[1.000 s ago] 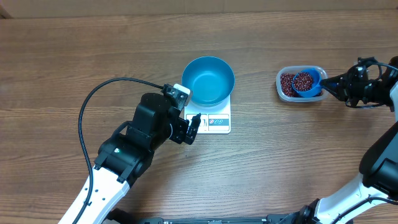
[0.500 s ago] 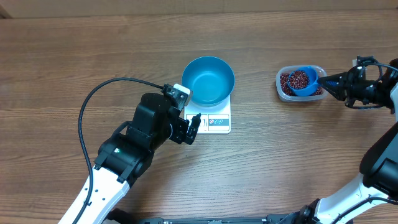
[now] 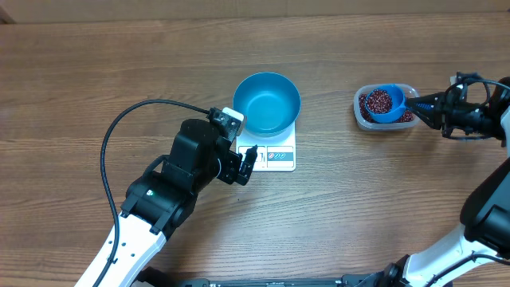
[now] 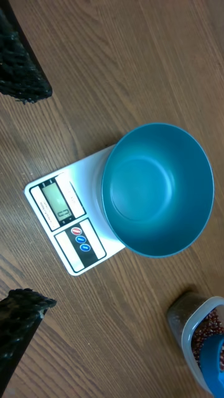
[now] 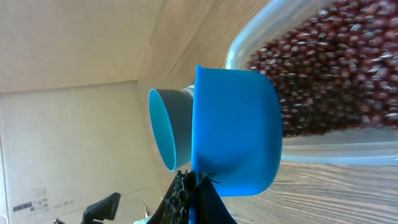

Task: Scoop item into bowl and weigh 150g on scale
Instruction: 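Lift the filled blue cup and carry it over the teal bowl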

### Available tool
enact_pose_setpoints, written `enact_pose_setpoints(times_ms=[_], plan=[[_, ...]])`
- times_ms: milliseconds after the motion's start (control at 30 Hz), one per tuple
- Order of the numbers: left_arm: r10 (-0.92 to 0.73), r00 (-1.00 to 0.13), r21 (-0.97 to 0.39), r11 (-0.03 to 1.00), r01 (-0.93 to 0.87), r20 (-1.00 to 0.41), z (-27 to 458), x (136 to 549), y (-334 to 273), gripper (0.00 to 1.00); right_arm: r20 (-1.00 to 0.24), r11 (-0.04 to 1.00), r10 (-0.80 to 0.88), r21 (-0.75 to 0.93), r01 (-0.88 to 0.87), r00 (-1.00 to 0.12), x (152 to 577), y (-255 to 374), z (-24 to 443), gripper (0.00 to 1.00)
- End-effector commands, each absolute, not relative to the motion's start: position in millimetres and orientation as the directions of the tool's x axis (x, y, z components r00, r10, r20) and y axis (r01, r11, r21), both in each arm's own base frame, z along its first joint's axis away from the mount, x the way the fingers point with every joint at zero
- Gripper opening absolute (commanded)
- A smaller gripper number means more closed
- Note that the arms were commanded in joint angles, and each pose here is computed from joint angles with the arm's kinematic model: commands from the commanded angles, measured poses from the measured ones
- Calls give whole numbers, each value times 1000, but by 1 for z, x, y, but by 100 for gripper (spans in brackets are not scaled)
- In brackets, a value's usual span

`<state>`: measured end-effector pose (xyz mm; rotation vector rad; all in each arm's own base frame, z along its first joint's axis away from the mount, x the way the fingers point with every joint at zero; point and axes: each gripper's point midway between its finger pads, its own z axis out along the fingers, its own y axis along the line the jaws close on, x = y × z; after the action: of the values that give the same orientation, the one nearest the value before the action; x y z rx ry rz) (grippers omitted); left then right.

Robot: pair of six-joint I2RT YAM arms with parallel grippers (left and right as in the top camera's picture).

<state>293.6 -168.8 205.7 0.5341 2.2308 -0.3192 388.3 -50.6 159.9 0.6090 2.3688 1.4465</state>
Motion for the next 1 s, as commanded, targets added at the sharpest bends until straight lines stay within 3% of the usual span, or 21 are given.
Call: enact_pose_setpoints(times_ms=[0, 467, 800, 967], plan=[[268, -601, -60, 881, 469, -753, 201, 293, -169, 99, -202, 436, 453, 900, 18, -868, 395, -32, 222, 4], [268, -601, -60, 881, 469, -753, 201, 293, -169, 100, -335, 434, 254, 878, -203, -907, 404, 82, 285, 4], [268, -601, -60, 881, 469, -753, 201, 293, -169, 99, -400, 487, 129, 823, -293, -907, 410, 167, 282, 4], [268, -601, -60, 881, 469, -753, 201, 293, -169, 99, -435, 600, 99, 743, -295, -895, 413, 186, 265, 4]])
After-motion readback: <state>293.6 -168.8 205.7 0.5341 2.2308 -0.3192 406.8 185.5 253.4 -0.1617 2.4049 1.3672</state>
